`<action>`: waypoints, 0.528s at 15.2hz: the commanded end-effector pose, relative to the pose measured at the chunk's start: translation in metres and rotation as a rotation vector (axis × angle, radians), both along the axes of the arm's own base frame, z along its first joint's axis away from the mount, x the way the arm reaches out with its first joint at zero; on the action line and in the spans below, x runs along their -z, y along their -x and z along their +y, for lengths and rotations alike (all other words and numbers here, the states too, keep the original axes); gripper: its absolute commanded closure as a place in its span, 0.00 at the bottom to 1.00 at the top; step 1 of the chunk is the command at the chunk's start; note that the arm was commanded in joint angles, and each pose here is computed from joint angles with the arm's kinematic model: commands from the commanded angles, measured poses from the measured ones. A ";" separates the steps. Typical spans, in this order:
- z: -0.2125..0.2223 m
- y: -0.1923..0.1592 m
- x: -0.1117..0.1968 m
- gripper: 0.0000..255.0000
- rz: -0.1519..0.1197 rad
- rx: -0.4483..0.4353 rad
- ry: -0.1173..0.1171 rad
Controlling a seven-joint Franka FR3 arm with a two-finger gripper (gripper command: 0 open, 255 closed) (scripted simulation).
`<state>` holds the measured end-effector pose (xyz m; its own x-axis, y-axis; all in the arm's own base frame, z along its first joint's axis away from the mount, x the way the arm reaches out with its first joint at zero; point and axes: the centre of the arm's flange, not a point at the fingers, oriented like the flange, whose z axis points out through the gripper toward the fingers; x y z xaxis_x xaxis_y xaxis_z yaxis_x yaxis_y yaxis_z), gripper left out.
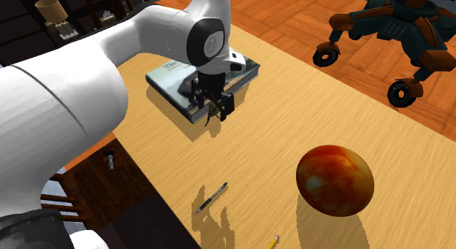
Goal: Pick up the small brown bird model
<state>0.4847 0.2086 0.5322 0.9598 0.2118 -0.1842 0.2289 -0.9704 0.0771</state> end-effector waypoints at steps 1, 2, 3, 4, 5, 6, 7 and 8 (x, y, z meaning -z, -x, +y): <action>0.022 -0.018 0.009 0.00 0.009 -0.002 -0.002; 0.032 -0.027 0.012 0.00 0.014 -0.004 -0.003; 0.042 -0.035 0.015 0.00 0.018 -0.005 -0.003; 0.052 -0.044 0.017 0.00 0.022 -0.007 -0.004; 0.062 -0.052 0.020 0.00 0.026 -0.008 -0.004; 0.073 -0.061 0.023 0.00 0.030 -0.010 -0.005; 0.083 -0.070 0.026 0.00 0.034 -0.011 -0.006; 0.093 -0.078 0.029 0.00 0.039 -0.013 -0.006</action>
<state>0.5556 0.2910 0.5074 0.9501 0.2249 -0.2161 0.2435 -0.9678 0.0635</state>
